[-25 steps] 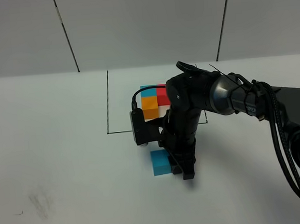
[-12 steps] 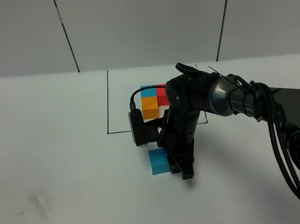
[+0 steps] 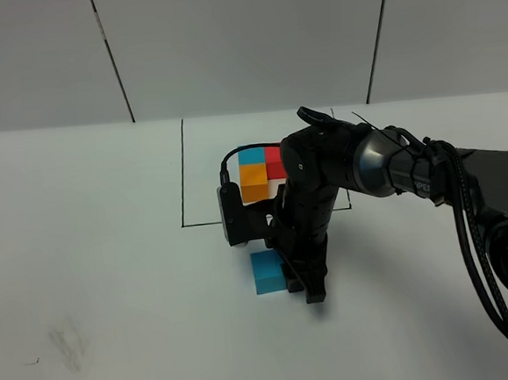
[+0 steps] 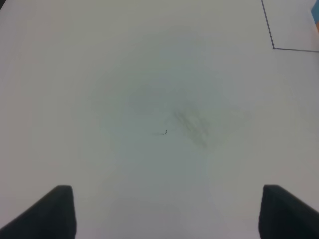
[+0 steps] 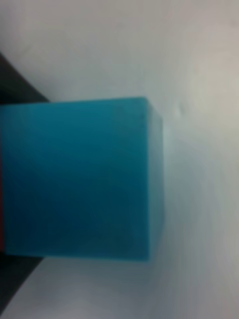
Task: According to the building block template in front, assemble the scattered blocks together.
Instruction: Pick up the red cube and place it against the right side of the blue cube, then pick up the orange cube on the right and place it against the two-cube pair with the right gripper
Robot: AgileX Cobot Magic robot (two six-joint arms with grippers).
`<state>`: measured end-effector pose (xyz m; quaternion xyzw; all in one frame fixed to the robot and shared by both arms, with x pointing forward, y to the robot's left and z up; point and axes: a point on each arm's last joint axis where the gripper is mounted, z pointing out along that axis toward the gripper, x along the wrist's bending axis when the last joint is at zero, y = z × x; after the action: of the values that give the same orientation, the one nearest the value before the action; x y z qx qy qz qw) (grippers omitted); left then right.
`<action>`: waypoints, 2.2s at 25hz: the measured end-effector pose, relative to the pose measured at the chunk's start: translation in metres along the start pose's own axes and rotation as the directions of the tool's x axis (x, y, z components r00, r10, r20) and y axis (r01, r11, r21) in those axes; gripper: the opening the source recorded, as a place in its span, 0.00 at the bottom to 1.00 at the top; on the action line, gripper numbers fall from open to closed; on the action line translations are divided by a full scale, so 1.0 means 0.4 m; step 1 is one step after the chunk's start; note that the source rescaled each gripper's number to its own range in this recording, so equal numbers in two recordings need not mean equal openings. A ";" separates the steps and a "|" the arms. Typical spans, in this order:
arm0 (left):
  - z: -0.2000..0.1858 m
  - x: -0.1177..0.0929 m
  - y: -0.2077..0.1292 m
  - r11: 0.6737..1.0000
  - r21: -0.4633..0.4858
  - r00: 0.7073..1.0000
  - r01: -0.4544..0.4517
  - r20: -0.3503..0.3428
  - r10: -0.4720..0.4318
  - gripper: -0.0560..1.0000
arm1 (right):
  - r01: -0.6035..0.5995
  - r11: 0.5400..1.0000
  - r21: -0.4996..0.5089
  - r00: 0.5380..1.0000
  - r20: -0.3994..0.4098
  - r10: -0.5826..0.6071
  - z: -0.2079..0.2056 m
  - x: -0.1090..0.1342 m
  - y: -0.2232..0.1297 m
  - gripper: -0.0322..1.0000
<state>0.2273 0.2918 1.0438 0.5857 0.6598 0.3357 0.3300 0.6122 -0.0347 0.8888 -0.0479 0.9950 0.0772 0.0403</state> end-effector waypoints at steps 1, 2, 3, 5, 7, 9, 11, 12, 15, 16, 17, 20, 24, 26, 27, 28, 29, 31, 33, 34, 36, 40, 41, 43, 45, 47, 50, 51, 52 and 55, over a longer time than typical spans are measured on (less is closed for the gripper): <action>0.000 0.000 0.000 1.000 0.000 1.000 0.000 0.000 0.000 0.67 | -0.003 1.000 0.000 1.000 0.006 0.003 0.001 -0.001 0.000 0.13; 0.000 0.000 0.000 1.000 0.000 1.000 0.000 0.000 0.000 0.67 | -0.006 1.000 -0.001 1.000 0.015 0.006 0.001 -0.004 0.000 0.23; 0.000 0.000 0.000 1.000 0.000 1.000 0.000 0.000 0.000 0.67 | -0.009 1.000 -0.001 1.000 0.025 0.009 0.000 -0.006 0.001 0.31; 0.000 0.000 0.000 1.000 0.000 1.000 0.000 0.000 0.000 0.67 | -0.023 1.000 -0.004 0.999 0.035 0.023 -0.001 -0.009 0.001 0.46; 0.000 0.000 0.000 1.000 0.000 1.000 0.000 0.000 0.000 0.67 | -0.040 0.999 -0.003 0.998 0.041 0.041 -0.003 -0.010 0.001 0.57; 0.000 0.000 0.000 1.000 0.000 1.000 0.000 0.000 0.000 0.67 | -0.060 0.998 0.007 0.998 0.034 0.060 -0.009 -0.008 -0.001 0.65; 0.000 0.000 0.000 1.000 0.000 1.000 0.000 0.000 0.000 0.67 | -0.104 0.994 0.033 0.995 0.006 0.104 -0.026 0.001 -0.007 0.68; 0.000 0.000 0.000 1.000 0.000 1.000 0.000 0.000 0.000 0.67 | -0.139 0.989 0.042 0.990 -0.005 0.139 -0.045 0.004 -0.010 0.69; 0.000 0.000 0.000 1.000 0.000 1.000 0.000 0.000 0.000 0.67 | -0.290 0.955 0.070 0.956 -0.030 0.292 -0.119 0.015 -0.027 0.70; 0.000 0.000 0.000 1.000 0.000 1.000 0.000 0.000 0.000 0.67 | -0.346 0.935 0.075 0.937 -0.029 0.349 -0.149 0.018 -0.032 0.69; 0.000 0.000 0.000 1.000 0.000 1.000 0.000 0.000 0.000 0.67 | -0.422 0.903 0.079 0.905 -0.024 0.425 -0.173 0.018 -0.041 0.69; 0.000 0.000 0.000 1.000 0.000 1.000 0.000 0.000 0.000 0.67 | -0.683 0.729 0.052 0.730 0.022 0.683 -0.247 0.014 -0.072 0.69; 0.000 0.000 0.000 1.000 0.000 1.000 0.000 0.000 0.000 0.67 | -0.895 0.443 0.049 0.446 0.134 0.885 -0.293 0.022 -0.158 0.69; 0.000 0.000 0.000 1.000 0.000 1.000 0.000 0.000 0.000 0.67 | -0.936 0.346 0.063 0.352 0.188 0.917 -0.293 0.049 -0.208 0.69; 0.000 0.000 0.000 1.000 0.000 1.000 0.000 0.000 0.000 0.67 | -0.947 0.317 0.057 0.322 0.200 0.925 -0.293 0.063 -0.225 0.69; 0.000 0.000 0.000 1.000 0.000 1.000 0.000 0.000 0.000 0.67 | -0.957 0.286 0.044 0.289 0.210 0.934 -0.294 0.082 -0.246 0.69; 0.000 0.000 0.000 1.000 0.000 1.000 0.000 0.000 0.000 0.67 | -0.967 0.255 0.025 0.255 0.211 0.944 -0.295 0.102 -0.265 0.69; 0.000 0.000 0.000 1.000 0.000 1.000 0.000 0.000 0.000 0.67 | -0.979 0.200 -0.029 0.189 0.208 0.960 -0.302 0.143 -0.301 0.69; 0.000 0.000 0.000 1.000 0.000 1.000 0.000 0.000 0.000 0.67 | -0.988 0.133 -0.082 0.115 0.201 0.973 -0.307 0.188 -0.339 0.69; 0.000 0.000 0.000 1.000 0.000 1.000 0.000 0.000 0.000 0.67 | -0.988 0.107 -0.110 0.084 0.194 0.977 -0.307 0.204 -0.354 0.69; 0.000 0.000 0.000 1.000 0.000 1.000 0.000 0.000 0.000 0.67 | -0.989 0.040 -0.139 0.014 0.184 0.983 -0.303 0.244 -0.389 0.69; 0.000 0.000 0.000 1.000 0.000 1.000 0.000 0.000 0.000 0.67 | -0.994 -0.018 -0.112 -0.042 0.215 0.976 -0.284 0.297 -0.447 0.70; 0.000 0.000 0.000 1.000 0.000 1.000 0.000 0.000 0.000 0.67 | -0.994 -0.020 -0.104 -0.043 0.228 0.973 -0.280 0.302 -0.457 0.70; 0.000 0.000 0.000 1.000 0.000 1.000 0.000 0.000 0.000 0.67 | -0.995 -0.031 -0.099 -0.055 0.250 0.967 -0.273 0.310 -0.477 0.70; 0.000 0.000 0.000 1.000 0.000 1.000 0.000 0.000 0.000 0.67 | -0.995 -0.047 -0.092 -0.070 0.258 0.964 -0.269 0.316 -0.490 0.70; 0.000 0.000 0.000 1.000 0.000 1.000 0.000 0.000 0.000 0.67 | -0.994 -0.062 -0.092 -0.084 0.260 0.962 -0.266 0.319 -0.500 0.70; 0.000 0.000 0.000 1.000 0.000 1.000 0.000 0.000 0.000 0.67 | -0.991 -0.087 -0.103 -0.111 0.259 0.960 -0.267 0.319 -0.518 0.70; 0.000 0.000 0.000 1.000 0.000 1.000 0.000 0.000 0.000 0.67 | -0.990 -0.099 -0.104 -0.123 0.260 0.958 -0.267 0.320 -0.526 0.70; 0.000 0.000 0.000 1.000 0.000 1.000 0.000 0.000 0.000 0.67 | -0.988 -0.110 -0.106 -0.135 0.261 0.956 -0.269 0.320 -0.534 0.70; 0.000 0.000 0.000 1.000 0.000 1.000 0.000 0.000 0.000 0.67 | -0.983 -0.146 -0.114 -0.171 0.262 0.950 -0.272 0.320 -0.558 0.70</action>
<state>0.2273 0.2918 1.0438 0.5857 0.6598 0.3357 0.3300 0.5001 -0.2828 0.9511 0.7323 0.6732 0.0226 0.0997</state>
